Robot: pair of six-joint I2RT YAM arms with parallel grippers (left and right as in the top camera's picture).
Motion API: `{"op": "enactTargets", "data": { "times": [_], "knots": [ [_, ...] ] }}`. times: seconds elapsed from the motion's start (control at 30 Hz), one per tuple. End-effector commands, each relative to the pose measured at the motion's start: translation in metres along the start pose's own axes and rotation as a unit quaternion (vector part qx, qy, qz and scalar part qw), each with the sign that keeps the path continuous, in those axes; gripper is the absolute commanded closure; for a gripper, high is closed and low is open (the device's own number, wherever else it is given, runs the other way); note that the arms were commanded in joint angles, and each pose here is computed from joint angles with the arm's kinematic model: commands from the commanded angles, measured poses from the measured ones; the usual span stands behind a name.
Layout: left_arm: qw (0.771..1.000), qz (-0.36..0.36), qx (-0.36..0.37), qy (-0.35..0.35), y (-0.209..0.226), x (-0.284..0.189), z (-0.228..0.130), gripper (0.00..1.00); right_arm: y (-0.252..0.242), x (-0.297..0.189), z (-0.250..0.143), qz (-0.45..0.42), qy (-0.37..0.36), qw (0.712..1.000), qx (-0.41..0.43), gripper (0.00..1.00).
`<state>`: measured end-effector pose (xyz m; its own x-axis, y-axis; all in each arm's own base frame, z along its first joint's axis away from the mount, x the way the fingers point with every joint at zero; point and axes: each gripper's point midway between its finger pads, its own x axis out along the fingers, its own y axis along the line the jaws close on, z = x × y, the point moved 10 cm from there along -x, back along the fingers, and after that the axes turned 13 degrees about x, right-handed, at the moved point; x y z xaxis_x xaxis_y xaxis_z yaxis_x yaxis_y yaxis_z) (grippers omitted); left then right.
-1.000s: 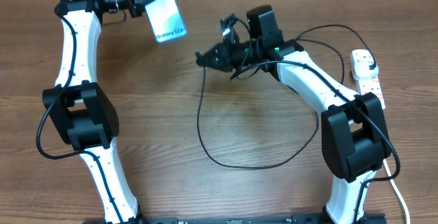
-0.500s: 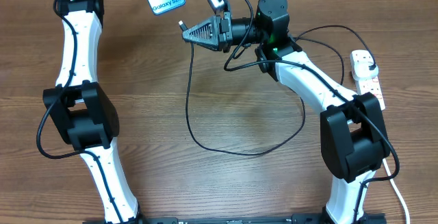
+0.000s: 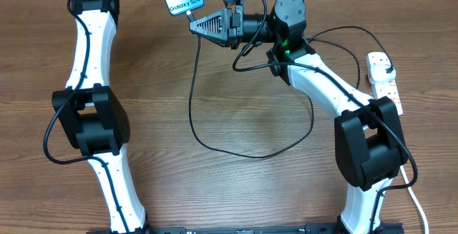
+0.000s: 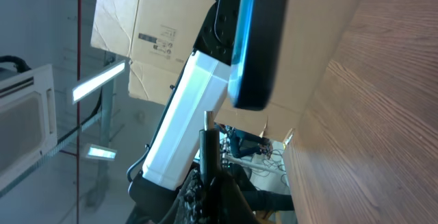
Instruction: Plug charger to phone and switch on socket
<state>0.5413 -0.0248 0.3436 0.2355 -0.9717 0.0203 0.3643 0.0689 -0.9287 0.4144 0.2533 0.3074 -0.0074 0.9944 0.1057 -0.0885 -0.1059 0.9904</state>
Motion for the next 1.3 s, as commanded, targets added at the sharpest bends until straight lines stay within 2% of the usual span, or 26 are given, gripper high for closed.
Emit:
{"op": "enactTargets", "data": {
  "times": [0.0,0.3,1.07,1.27],
  "knots": [
    [1.0,-0.003,0.013,0.002,-0.01,0.0,0.001,0.96,0.006,0.002,0.001,0.006,-0.006,1.0,-0.002,0.96],
    [0.999,0.006,-0.015,-0.042,-0.009,-0.001,0.008,0.96,0.007,0.002,0.004,0.009,-0.024,1.0,0.008,0.96],
    [0.999,0.008,-0.014,-0.048,-0.008,-0.011,0.01,0.96,0.007,0.002,0.009,0.017,-0.062,0.998,0.025,0.96],
    [0.998,0.006,-0.039,-0.048,-0.008,-0.006,0.009,0.96,0.007,0.003,0.008,0.017,-0.062,0.998,0.025,0.96]
  ]
}}
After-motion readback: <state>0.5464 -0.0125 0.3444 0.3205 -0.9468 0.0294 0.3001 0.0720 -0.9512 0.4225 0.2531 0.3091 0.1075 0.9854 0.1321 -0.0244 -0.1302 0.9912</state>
